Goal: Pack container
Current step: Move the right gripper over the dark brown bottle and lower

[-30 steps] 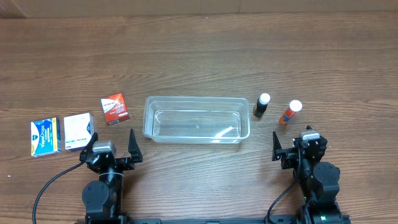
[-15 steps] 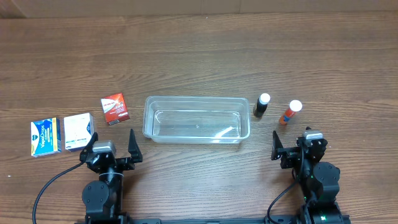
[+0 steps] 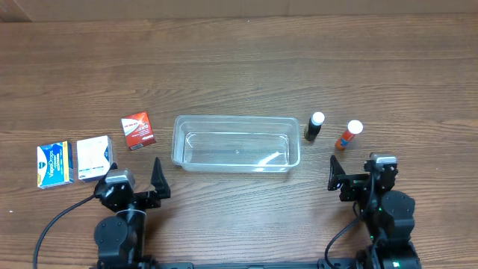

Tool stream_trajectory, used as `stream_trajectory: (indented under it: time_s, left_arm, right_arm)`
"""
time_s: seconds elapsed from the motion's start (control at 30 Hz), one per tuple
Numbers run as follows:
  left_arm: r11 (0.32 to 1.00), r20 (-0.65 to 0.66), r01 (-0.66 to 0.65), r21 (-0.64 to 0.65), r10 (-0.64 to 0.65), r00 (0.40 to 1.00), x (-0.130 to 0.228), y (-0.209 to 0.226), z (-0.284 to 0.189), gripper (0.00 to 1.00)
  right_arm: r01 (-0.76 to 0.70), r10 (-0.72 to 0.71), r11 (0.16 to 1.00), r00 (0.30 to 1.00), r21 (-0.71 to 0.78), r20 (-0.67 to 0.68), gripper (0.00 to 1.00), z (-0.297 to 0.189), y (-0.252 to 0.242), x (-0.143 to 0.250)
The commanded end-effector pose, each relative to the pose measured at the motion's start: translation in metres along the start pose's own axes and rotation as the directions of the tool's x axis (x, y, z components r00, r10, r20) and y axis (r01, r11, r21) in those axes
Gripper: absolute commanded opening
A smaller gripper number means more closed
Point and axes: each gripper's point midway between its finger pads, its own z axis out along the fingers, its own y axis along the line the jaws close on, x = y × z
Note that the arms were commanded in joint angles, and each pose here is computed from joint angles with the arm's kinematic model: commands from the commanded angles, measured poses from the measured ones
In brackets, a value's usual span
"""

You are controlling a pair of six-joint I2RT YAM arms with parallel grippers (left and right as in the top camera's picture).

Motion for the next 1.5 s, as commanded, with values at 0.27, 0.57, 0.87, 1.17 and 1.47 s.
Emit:
stream_trajectory:
  time_s: [0.27, 0.57, 0.87, 1.17, 1.47]
  left_arm:
    - [1.000, -0.116, 0.020, -0.015, -0.021, 0.993, -0.076, -0.013, -0.009, 1.00]
    - [0.998, -0.372, 0.006, -0.061, -0.029, 0.928, -0.106, -0.018, 0.006, 1.00]
    - [0.996, -0.619, -0.015, -0.092, -0.045, 0.784, -0.104, -0.020, 0.001, 1.00]
    - [0.995, -0.675, -0.015, -0.094, -0.053, 0.736, -0.096, -0.021, 0.000, 1.00]
    - [0.995, -0.676, -0.015, -0.094, -0.053, 0.735, -0.096, -0.021, 0.000, 1.00]
  right_arm:
    - [-0.047, 0.049, 0.998, 0.998, -0.037, 0.049, 1.00, -0.032, 0.017, -0.079]
    - [-0.121, 0.112, 0.992, 0.974, -0.032, -0.196, 1.00, -0.013, 0.027, -0.104]
    - [-0.125, 0.149, 0.989, 0.799, 0.081, -0.583, 1.00, -0.005, 0.030, -0.135]
    - [-0.133, 0.162, 0.987, 0.719, 0.095, -0.676, 0.99, 0.010, 0.037, -0.173]
    - [-0.056, 0.092, 0.996, 0.685, 0.074, -0.723, 0.96, 0.032, 0.045, -0.157]
